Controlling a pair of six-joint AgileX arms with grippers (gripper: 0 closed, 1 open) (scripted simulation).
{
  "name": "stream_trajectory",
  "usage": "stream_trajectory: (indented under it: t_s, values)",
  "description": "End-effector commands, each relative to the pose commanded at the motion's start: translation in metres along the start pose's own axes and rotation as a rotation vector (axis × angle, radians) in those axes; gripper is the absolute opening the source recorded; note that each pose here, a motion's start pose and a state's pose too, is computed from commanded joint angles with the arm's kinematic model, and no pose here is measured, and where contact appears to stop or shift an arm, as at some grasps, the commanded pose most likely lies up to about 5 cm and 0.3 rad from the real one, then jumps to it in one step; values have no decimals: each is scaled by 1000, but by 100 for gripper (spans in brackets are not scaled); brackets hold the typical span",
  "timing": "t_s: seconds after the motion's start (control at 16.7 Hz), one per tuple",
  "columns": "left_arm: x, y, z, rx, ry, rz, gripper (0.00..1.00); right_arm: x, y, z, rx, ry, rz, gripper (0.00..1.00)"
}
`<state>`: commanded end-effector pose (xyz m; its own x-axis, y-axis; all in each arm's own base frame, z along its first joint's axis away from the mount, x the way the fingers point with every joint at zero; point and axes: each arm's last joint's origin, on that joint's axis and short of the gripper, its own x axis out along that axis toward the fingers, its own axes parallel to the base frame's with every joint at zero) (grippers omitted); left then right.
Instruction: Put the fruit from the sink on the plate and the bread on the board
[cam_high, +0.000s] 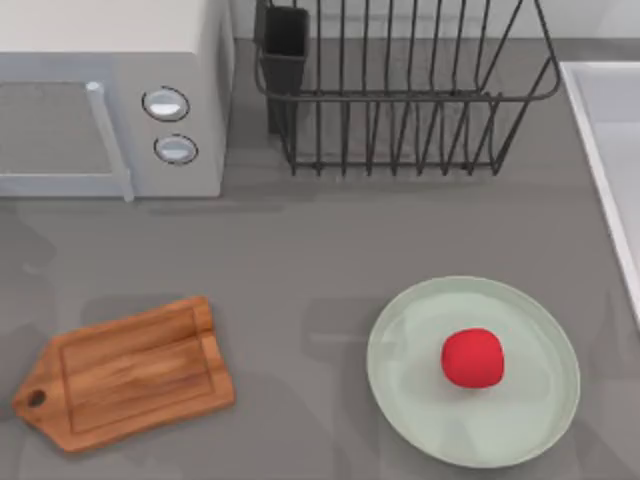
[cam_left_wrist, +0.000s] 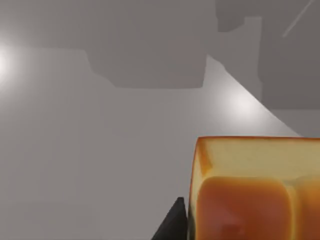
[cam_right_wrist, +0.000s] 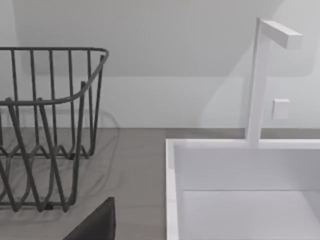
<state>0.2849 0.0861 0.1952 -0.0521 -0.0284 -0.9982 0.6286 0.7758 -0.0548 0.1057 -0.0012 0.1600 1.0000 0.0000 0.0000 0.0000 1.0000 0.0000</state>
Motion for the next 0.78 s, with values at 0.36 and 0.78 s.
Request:
stream_trajectory:
  t_s: [0.36, 0.78]
  values:
    - [25, -13, 18, -605, 73, -62, 0, 0, 0, 0, 0, 0, 0, 100]
    - [52, -52, 42, -1412, 232, -32, 0, 0, 0, 0, 0, 0, 0, 100]
